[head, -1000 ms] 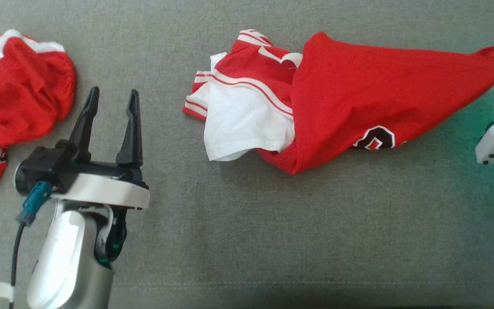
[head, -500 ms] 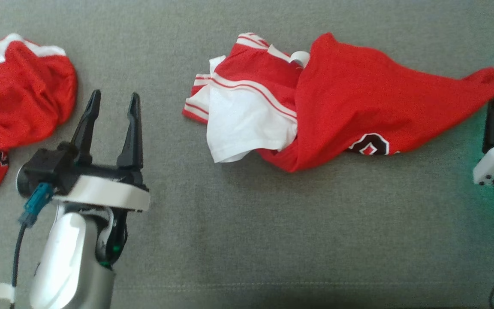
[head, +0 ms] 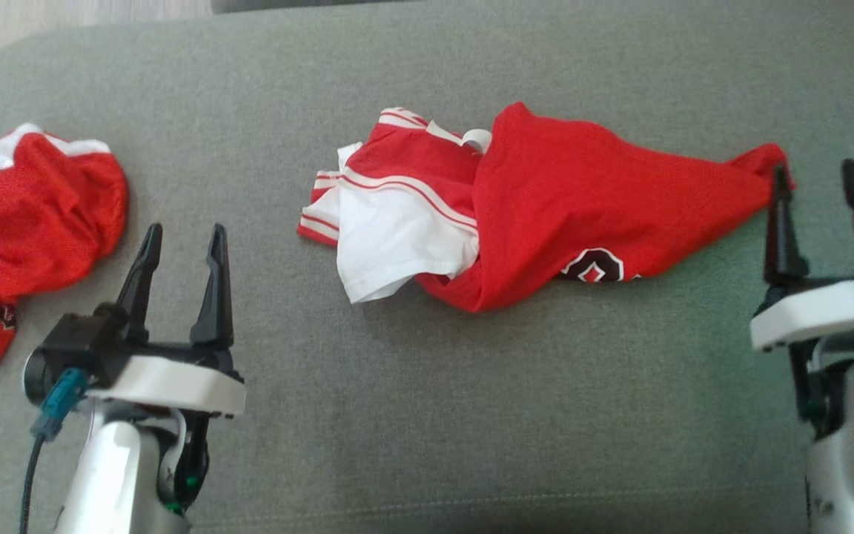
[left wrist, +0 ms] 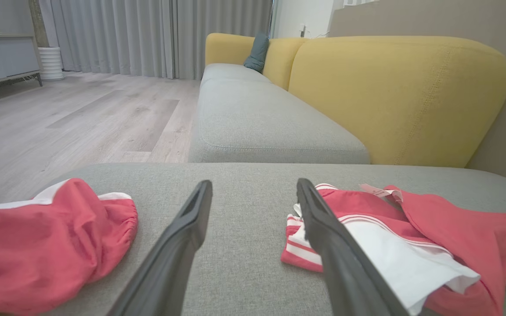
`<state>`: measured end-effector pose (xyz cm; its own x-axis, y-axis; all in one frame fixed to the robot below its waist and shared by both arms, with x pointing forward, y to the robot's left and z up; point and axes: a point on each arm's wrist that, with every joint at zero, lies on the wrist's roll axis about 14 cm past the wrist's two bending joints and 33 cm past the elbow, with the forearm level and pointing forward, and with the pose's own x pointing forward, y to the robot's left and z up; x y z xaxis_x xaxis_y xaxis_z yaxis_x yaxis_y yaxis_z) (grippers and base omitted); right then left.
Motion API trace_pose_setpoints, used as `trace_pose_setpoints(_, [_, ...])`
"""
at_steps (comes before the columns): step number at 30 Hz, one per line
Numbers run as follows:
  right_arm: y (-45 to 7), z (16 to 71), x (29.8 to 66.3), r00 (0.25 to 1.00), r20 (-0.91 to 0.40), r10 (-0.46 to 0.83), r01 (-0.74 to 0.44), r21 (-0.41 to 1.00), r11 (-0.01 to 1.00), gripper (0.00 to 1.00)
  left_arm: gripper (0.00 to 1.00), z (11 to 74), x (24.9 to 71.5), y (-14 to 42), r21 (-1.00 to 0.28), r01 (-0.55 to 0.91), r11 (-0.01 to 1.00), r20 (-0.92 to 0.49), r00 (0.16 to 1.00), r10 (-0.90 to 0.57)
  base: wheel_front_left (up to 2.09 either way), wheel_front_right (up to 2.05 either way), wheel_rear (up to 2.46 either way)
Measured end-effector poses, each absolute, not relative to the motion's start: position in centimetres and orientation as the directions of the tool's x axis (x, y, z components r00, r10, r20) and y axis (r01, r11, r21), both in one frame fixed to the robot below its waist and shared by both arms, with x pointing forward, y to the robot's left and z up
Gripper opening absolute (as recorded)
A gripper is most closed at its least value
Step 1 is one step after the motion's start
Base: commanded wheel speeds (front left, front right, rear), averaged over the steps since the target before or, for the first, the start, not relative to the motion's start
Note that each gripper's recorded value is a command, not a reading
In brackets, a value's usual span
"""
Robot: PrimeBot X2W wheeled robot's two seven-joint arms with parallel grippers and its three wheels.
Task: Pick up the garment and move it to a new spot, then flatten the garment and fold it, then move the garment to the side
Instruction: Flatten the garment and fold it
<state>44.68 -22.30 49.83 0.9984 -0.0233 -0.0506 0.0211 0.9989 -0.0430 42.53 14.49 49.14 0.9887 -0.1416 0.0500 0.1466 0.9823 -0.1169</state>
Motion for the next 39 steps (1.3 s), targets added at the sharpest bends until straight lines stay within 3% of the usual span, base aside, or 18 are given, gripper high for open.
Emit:
trace_pose_setpoints(13, [-17.4, 50.6, 40.2, 0.992, -0.087, 0.092, -0.09, 0.018, 0.996, 1.0, 1.0, 49.6, 40.4, 15.1, -0.104, 0.128, 0.986, 0.054, 0.991, -0.123, 0.0, 0.0, 0.0])
trace_pose_setpoints(39, [-16.4, 48.9, 41.0, 0.982, -0.149, 0.118, -0.113, 0.039, 0.993, 1.0, 1.0, 48.3, 40.9, 15.3, -0.1, 0.116, 0.988, 0.018, 0.993, -0.115, 0.0, 0.0, 0.0])
